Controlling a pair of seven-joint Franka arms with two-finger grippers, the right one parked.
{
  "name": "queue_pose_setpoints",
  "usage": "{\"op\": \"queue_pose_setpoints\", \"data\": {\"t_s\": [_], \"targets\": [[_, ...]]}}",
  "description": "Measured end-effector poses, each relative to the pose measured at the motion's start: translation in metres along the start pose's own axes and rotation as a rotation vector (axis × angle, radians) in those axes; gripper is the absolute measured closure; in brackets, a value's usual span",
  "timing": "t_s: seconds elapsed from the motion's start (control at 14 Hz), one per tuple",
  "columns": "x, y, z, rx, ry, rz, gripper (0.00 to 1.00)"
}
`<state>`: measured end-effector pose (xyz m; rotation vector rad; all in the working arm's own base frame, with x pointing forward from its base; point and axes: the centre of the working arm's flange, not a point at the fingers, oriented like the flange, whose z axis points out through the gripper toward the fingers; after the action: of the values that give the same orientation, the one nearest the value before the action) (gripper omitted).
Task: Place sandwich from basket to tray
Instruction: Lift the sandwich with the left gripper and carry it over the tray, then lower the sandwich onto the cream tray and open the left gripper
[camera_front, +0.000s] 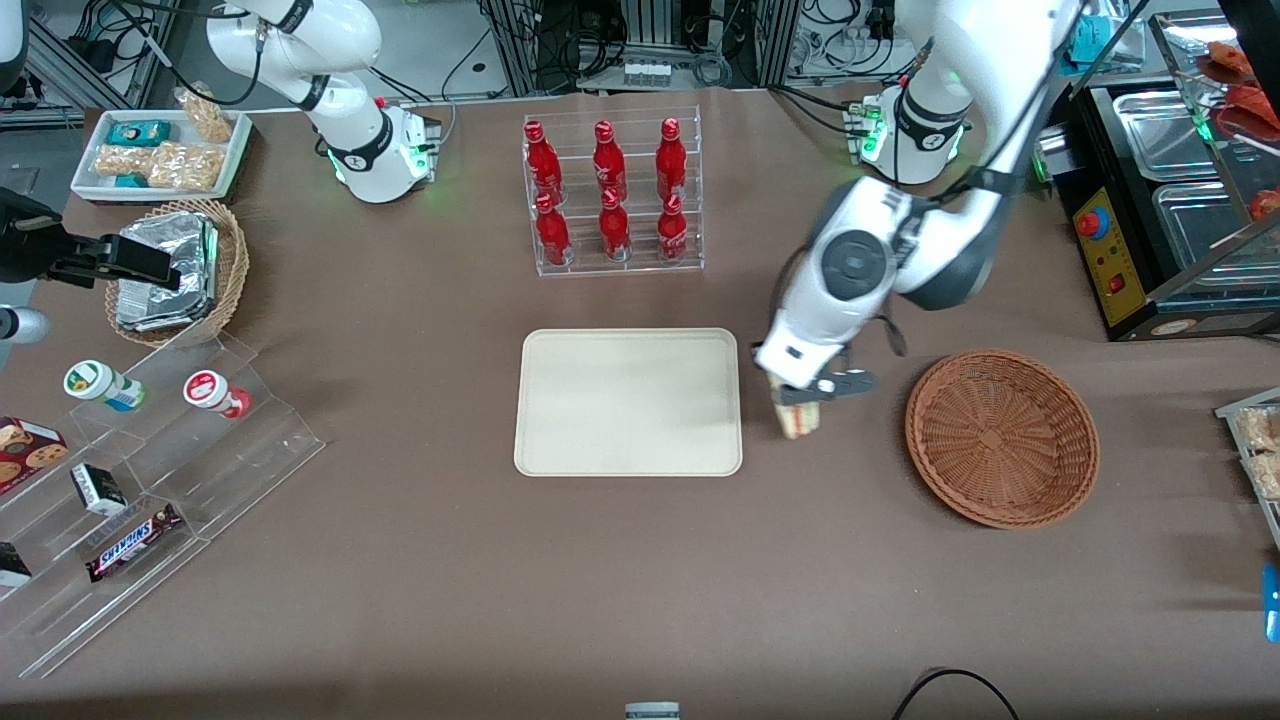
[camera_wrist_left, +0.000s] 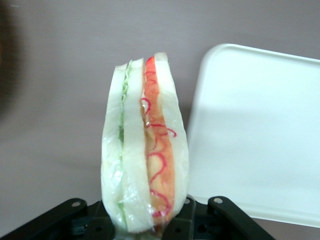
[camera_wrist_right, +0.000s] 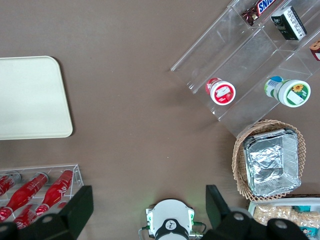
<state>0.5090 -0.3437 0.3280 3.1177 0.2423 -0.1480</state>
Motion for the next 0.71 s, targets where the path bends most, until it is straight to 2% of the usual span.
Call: {"op": "queue_pose_setpoints", "data": {"t_s": [0.36,0.64,0.71], "targets": [[-0.043,0.132,0.035,-0.041,-0.009,0.033,0.75],[-0.061,0.178,0.084,-0.055,-0.025,0.064,0.74],[-0.063,0.183,0.093,-0.062,-0.024,0.069,0.70]]}}
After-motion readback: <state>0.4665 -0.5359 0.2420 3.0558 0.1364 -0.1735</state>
